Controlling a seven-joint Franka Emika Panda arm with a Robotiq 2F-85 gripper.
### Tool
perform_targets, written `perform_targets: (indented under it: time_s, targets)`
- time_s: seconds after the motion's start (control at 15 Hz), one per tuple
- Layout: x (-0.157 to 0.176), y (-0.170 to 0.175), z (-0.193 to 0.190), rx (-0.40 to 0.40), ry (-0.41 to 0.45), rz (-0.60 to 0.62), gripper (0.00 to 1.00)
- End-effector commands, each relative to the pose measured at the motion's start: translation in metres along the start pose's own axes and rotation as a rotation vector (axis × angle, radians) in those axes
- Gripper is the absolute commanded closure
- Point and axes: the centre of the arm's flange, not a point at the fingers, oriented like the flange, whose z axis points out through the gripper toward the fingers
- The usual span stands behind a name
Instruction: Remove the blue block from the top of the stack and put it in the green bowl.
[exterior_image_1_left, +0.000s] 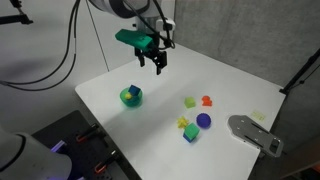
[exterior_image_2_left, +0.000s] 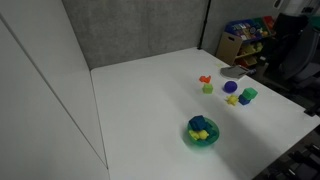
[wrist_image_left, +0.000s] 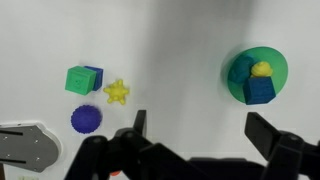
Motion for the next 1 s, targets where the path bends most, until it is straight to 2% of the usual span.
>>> perform_targets:
  time_s: [0.0,0.13,0.33,0.53,0.73,0.93]
  targets:
    - [-0.016,-0.002,-0.054,0.043,0.008,-0.052,0.0]
    - [-0.021,-0.007,-0.072,0.037,0.018,-0.047,0.0]
    - [-0.025,-0.01,-0.09,-0.004,0.067,0.093,0.0]
    - [-0.028,-0.016,-0.099,-0.014,0.07,0.176,0.0]
    - [-0.027,-0.02,-0.097,-0.025,0.054,0.204,0.0]
    - [-0.027,-0.018,-0.088,-0.004,0.065,0.178,0.0]
